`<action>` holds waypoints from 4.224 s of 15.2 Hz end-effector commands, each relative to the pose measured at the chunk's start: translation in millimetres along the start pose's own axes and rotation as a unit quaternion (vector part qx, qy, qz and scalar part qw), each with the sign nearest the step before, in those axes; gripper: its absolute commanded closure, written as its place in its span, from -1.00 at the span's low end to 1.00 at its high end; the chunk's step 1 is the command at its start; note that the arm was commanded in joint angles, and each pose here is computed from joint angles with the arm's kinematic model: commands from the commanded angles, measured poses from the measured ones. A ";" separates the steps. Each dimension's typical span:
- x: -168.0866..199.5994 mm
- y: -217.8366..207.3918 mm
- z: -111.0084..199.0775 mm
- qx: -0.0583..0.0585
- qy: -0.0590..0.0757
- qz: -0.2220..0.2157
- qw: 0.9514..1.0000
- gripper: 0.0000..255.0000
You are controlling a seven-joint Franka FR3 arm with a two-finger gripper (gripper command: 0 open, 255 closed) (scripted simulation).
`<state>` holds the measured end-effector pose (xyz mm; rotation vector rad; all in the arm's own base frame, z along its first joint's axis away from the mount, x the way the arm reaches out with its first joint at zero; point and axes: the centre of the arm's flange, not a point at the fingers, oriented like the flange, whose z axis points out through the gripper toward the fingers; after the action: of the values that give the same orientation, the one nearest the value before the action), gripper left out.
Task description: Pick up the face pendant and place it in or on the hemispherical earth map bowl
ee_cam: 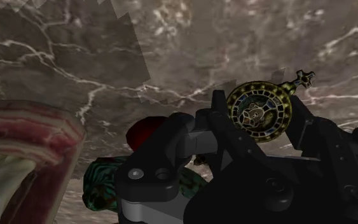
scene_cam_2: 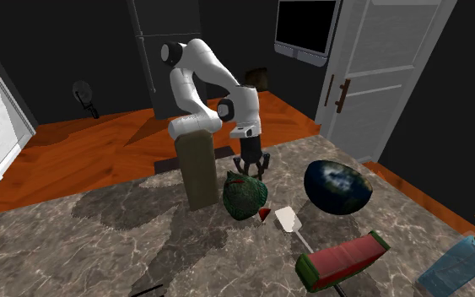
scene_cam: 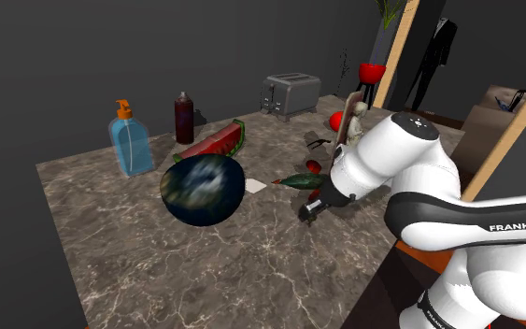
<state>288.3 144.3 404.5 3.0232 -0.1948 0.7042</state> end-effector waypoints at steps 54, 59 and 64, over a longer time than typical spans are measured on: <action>194.1 -186.4 -115.7 -0.001 -0.001 0.000 1.000 1.00; 212.0 -225.6 -94.0 -0.001 -0.001 0.000 1.000 1.00; 200.3 -225.7 -70.3 -0.001 -0.001 0.000 1.000 1.00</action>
<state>464.0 348.6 560.2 3.0229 -0.1953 0.6995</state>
